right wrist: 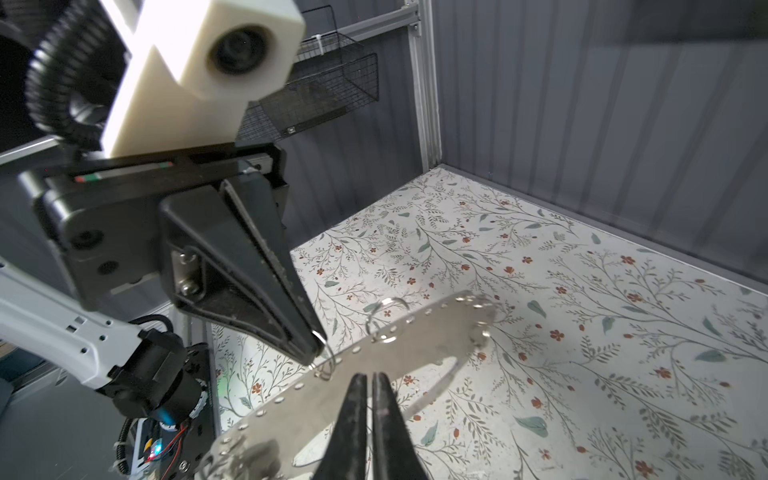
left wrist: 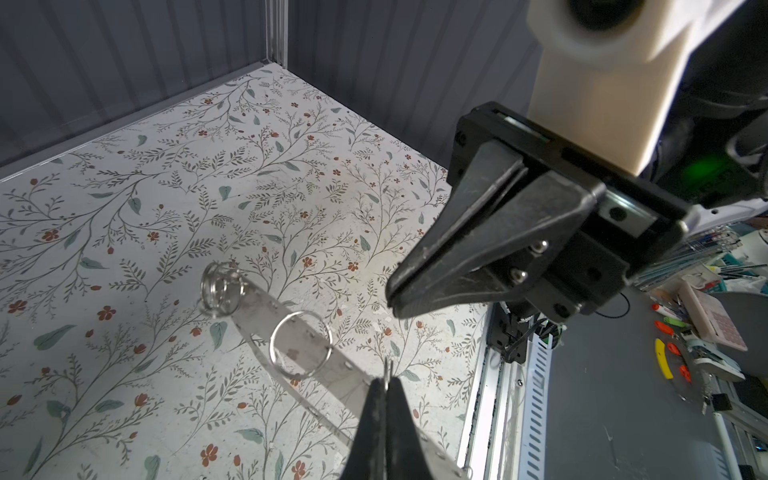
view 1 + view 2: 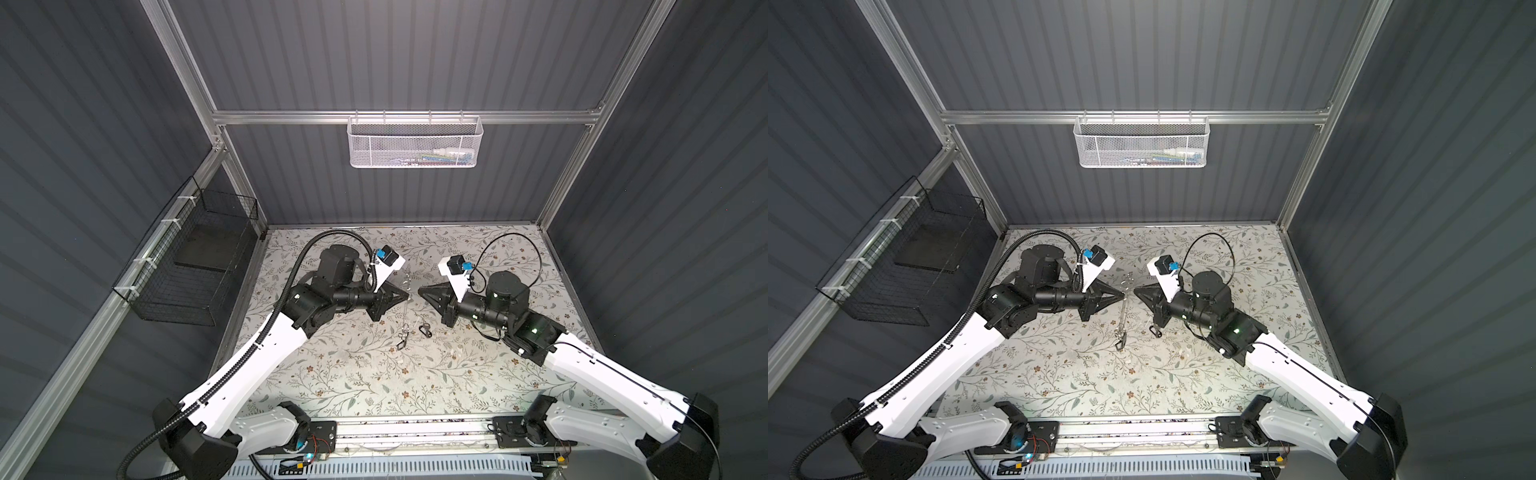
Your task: Put the keys on the keyring
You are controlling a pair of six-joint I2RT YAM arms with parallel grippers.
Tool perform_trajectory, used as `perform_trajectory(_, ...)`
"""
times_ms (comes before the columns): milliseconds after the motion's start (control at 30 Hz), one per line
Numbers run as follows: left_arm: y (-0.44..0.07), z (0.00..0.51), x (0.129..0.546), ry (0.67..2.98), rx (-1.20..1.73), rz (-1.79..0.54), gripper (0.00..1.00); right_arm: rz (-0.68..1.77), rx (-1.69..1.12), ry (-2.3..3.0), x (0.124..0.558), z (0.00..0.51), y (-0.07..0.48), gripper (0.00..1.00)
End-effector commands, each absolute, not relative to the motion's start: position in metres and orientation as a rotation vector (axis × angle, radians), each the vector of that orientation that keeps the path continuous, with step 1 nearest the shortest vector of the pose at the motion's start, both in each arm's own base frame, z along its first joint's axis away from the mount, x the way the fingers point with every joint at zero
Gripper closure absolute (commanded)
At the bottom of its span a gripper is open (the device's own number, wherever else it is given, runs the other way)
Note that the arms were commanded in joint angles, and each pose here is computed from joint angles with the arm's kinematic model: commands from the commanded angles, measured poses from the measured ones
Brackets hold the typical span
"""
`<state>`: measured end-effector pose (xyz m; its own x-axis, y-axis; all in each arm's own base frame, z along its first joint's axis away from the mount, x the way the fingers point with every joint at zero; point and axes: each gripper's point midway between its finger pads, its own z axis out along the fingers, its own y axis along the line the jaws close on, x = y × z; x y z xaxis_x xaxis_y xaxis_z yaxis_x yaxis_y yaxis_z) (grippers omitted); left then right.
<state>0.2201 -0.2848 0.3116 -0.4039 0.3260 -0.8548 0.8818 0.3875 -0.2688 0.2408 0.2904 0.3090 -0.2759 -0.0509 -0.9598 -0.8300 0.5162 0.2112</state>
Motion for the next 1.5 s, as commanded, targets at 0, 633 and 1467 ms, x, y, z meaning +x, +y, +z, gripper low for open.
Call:
perform_trajectory(0,-0.273,0.313,0.223,1.916,0.999,-0.886,1.0,0.863,-0.671,1.775,0.254,0.295,0.28,0.81)
perform_trajectory(633,-0.255,0.306,0.223,1.942,0.941,-0.795,1.0,0.649,-0.34,2.683,0.272,0.107,0.249,0.64)
perform_trajectory(1467,-0.236,0.309,0.212,1.913,0.912,-0.737,1.0,0.592,-0.191,2.964,0.274,0.041,0.253,0.56)
